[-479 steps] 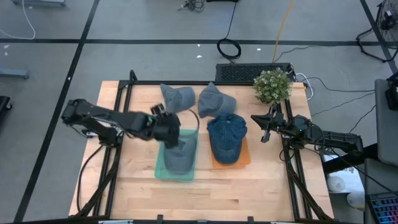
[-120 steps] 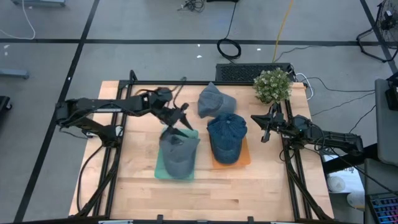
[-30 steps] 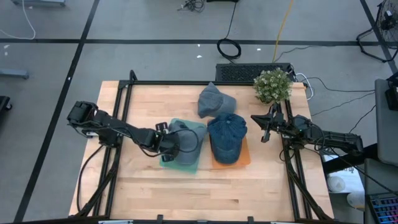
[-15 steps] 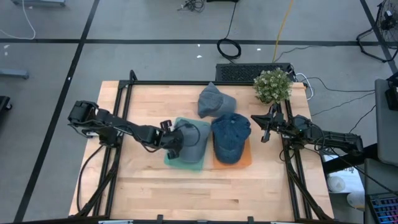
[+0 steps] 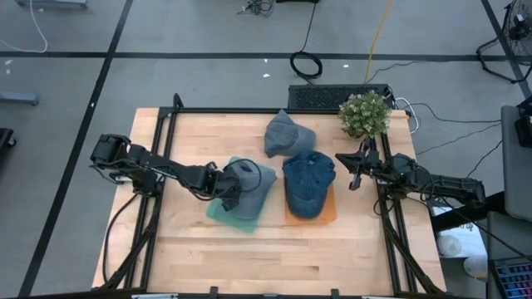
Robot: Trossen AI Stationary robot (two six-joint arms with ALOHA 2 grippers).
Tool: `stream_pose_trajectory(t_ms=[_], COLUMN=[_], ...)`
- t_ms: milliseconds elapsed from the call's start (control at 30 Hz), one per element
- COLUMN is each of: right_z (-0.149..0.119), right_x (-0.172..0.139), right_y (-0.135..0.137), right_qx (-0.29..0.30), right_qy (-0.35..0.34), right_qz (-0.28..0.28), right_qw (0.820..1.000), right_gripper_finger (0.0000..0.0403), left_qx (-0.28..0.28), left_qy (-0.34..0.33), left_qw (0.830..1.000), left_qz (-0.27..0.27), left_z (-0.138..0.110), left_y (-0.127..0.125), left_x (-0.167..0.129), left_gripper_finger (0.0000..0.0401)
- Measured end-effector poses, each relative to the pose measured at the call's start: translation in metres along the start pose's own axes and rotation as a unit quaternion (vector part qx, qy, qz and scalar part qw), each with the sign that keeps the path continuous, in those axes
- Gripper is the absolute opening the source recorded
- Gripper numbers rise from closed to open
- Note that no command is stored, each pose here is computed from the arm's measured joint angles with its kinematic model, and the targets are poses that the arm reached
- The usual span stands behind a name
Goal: Pick & Place hat
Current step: Put the left gray cap into the light blue bin
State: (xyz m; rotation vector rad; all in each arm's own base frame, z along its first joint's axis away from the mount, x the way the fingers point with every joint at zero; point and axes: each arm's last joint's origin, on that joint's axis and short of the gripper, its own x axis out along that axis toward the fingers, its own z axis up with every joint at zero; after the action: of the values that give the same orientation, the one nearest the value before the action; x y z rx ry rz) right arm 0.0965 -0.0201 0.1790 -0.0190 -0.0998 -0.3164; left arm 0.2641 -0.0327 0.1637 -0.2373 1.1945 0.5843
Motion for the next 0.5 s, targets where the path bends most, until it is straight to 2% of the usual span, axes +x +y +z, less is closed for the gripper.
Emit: stream_pose_trajectory(t_ms=[100,167,300,500], right_z=[0.0,0.0,0.0,0.0], right_x=[0.0,0.0,0.0,0.0], right_y=[0.0,0.0,0.0,0.0], right_qx=[0.0,0.0,0.0,0.0], right_qy=[0.0,0.0,0.0,0.0], right_qz=[0.0,0.0,0.0,0.0], right_qw=[1.0,1.0,1.0,1.0], right_gripper_finger=[0.0,0.0,0.0,0.0], left_qx=[-0.068,-0.09,-0.066,-0.036], left_qy=[0.019,0.031,0.029,0.006], left_qw=[0.997,0.995,0.996,0.999], left_qz=[0.019,0.036,0.046,0.011], left_z=[-0.004,-0.008,-0.011,0.001], left_y=[0.004,0.006,0.005,-0.007], left_x=[0.0,-0.001,-0.005,-0.042], left_gripper_finger=[0.0005,0.0005,0.0004,0.0002])
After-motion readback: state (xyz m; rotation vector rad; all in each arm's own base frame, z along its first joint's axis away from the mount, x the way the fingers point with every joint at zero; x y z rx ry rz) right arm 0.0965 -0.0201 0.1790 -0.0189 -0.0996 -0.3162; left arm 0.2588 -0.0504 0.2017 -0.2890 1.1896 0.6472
